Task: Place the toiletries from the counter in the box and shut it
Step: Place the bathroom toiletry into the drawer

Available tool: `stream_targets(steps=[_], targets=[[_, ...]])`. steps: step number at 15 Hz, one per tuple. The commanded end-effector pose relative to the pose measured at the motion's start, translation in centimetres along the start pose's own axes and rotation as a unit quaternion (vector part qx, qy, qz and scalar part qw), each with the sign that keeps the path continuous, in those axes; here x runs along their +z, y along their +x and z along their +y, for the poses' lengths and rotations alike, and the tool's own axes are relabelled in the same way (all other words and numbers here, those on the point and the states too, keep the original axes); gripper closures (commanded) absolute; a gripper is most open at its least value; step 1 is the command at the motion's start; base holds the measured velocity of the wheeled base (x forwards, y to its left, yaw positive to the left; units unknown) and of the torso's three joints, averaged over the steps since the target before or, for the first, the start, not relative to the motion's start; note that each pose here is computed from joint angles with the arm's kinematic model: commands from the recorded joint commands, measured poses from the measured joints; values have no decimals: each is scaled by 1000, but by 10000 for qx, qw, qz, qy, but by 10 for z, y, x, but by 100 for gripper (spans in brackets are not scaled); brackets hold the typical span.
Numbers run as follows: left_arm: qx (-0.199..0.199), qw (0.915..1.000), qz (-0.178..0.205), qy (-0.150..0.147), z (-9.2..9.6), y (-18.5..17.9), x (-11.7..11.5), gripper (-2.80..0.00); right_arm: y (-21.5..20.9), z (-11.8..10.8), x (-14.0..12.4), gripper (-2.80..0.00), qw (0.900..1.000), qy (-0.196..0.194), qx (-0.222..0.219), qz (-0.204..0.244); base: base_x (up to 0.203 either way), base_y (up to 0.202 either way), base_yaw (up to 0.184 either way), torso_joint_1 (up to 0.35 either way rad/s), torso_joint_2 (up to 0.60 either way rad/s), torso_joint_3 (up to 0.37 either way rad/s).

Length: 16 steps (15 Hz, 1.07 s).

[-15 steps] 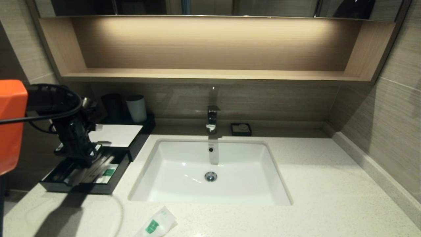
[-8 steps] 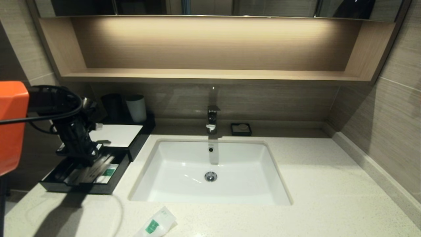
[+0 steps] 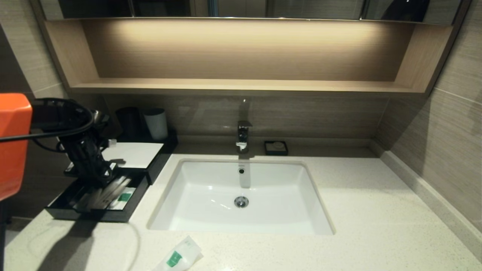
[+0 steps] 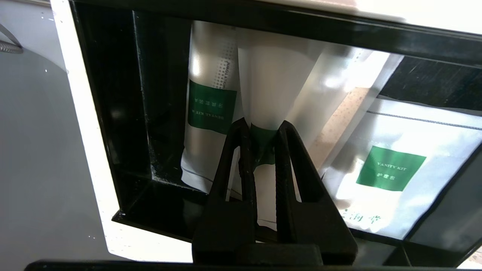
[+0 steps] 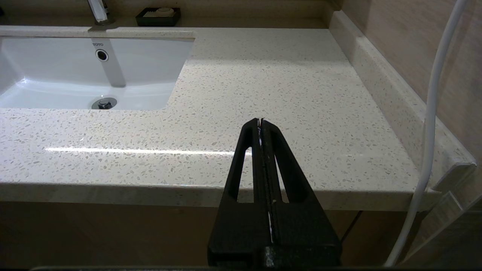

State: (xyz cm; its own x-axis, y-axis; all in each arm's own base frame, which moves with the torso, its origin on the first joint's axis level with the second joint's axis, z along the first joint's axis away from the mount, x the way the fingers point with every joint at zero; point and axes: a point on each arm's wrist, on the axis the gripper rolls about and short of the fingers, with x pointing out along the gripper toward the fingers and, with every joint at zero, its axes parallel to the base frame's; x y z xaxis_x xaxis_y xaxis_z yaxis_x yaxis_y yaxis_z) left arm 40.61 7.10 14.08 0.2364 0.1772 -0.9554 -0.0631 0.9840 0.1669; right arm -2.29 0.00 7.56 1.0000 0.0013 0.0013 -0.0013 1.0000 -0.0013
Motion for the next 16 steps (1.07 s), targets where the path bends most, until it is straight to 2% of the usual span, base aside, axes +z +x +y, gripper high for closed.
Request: stream_targets(steps=[1, 9, 16], targets=[[12, 10000, 26, -12, 2, 1, 0, 0, 0, 0, -1, 0, 10000, -1, 1, 14, 0, 0, 0, 0, 0, 0], [91, 9998, -31, -149, 20, 11, 1, 0, 0, 0, -1, 0, 10000, -1, 1, 14, 0, 0, 0, 0, 0, 0], [104, 9998, -73, -119, 22, 11, 1, 0, 0, 0, -1, 0, 10000, -1, 1, 14, 0, 0, 0, 0, 0, 0]])
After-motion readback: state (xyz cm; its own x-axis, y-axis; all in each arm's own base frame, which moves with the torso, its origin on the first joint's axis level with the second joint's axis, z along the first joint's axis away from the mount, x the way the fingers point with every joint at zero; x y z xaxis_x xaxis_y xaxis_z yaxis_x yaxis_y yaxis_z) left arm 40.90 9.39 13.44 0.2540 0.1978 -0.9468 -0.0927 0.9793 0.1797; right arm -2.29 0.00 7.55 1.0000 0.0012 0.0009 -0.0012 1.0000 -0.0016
